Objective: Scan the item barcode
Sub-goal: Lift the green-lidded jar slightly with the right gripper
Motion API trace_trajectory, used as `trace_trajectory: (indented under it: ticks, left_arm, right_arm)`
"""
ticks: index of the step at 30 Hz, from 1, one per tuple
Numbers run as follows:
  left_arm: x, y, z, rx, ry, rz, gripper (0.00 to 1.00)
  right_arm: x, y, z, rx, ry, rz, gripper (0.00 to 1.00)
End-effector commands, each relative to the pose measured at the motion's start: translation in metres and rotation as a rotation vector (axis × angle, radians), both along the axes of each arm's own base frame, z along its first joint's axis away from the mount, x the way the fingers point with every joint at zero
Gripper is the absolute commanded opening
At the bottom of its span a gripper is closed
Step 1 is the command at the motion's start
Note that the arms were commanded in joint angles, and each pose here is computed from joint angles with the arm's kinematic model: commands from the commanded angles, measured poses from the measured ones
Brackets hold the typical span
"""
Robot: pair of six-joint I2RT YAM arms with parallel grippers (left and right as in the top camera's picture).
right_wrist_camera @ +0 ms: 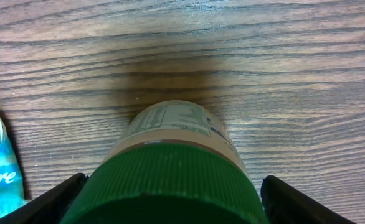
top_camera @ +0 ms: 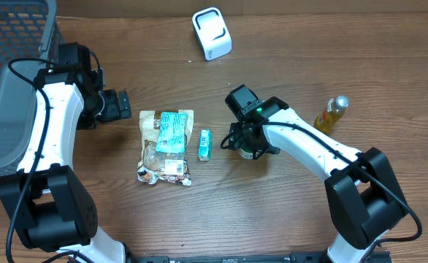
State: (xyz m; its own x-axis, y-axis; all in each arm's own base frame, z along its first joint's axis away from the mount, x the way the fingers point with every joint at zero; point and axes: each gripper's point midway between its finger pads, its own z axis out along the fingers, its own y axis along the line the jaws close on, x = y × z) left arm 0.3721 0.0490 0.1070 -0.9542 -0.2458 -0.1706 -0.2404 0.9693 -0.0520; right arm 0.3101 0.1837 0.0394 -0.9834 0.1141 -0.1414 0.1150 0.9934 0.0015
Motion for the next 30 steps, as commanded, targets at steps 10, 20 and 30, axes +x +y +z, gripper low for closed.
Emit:
trace_trajectory:
  ticks: [10,20,30]
  left_arm:
    - [0.0059,0.0012,0.0016,-0.005,-0.010,-0.004,1.00]
    - [0.0059,0.0012,0.0016,-0.005,-0.010,-0.004,1.00]
    - [0.0059,0.0012,0.0016,-0.005,-0.010,-0.004,1.00]
  right_arm:
    - [0.0031,0.0007,-0.0030,0.006,-0.009,-0.009,1.00]
    - [0.0007,-0.0008,-0.0047,0.000,-0.002,-0.009,0.78]
    - [0.0004,-0.0010,-0.0047,0.000,0.000,-0.009,0.78]
